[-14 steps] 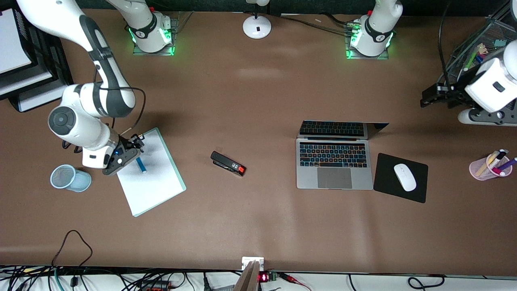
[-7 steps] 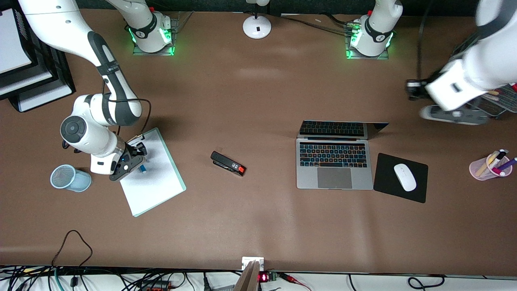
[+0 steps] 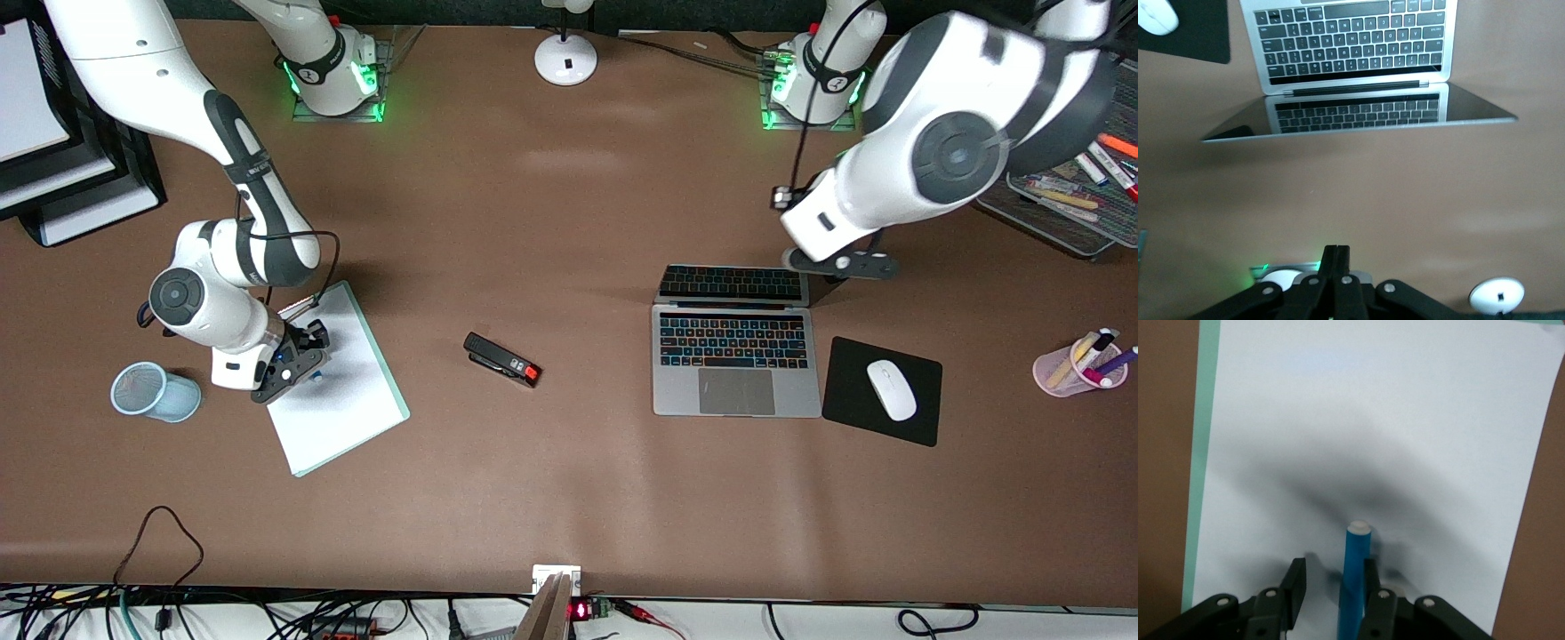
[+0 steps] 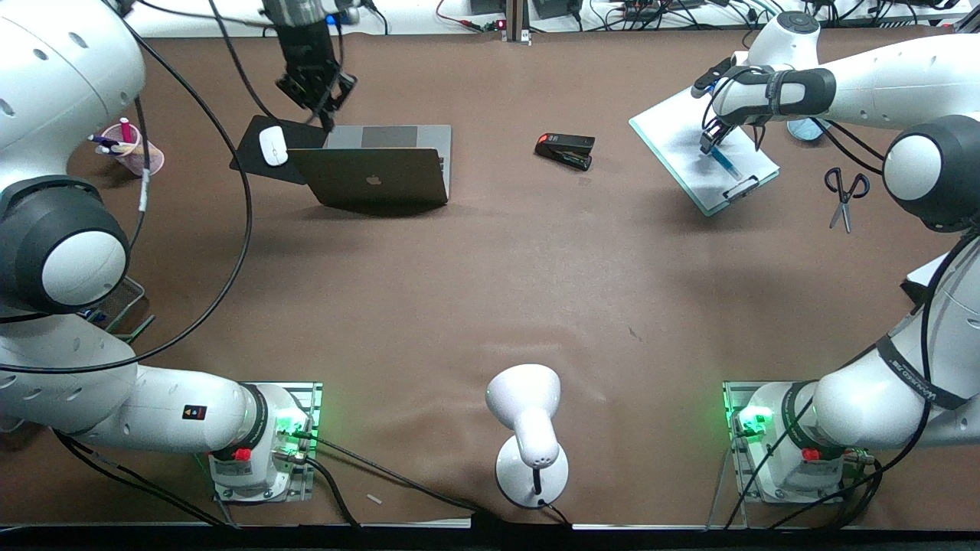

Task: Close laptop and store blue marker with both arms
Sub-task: 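Carry the marker toward the pen cup while the left gripper reaches the laptop lid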

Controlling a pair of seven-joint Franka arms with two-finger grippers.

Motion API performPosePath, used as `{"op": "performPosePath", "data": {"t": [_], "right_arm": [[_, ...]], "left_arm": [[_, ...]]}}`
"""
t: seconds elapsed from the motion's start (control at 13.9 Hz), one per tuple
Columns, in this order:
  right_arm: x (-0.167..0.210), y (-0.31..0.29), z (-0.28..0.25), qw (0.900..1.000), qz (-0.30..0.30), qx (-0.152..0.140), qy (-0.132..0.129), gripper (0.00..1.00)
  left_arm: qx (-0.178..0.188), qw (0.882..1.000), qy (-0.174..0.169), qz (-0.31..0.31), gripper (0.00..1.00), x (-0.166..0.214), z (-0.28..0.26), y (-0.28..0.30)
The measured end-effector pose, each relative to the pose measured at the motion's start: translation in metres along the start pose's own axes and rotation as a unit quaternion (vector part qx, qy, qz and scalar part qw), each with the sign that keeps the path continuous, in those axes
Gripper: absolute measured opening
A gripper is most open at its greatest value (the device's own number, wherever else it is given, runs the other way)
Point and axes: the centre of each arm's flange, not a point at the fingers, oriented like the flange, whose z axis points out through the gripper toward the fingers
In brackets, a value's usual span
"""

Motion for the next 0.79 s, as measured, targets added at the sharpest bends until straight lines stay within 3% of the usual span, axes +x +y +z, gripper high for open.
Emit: {"op": "performPosePath", "data": {"t": [0.36, 0.65, 0.79], "right_arm": [[0.001, 0.003, 0.009, 1.0, 0.001, -0.006, 0.008, 0.38], [0.004, 0.009, 0.014, 1.0, 0.004, -0.007, 0.008, 0.33], [0.004, 0.011, 0.015, 1.0, 0.007, -0.007, 0.008, 0.17]], "left_arm": [[-0.008, 0.999, 0.036, -0.01, 0.01, 0.017, 0.092, 0.021], [-0.018, 0.998, 0.06, -0.019, 0.01, 0.025, 0.111, 0.017], [-0.026, 0.996, 0.081, -0.021, 0.01, 0.031, 0.108, 0.015]]}}
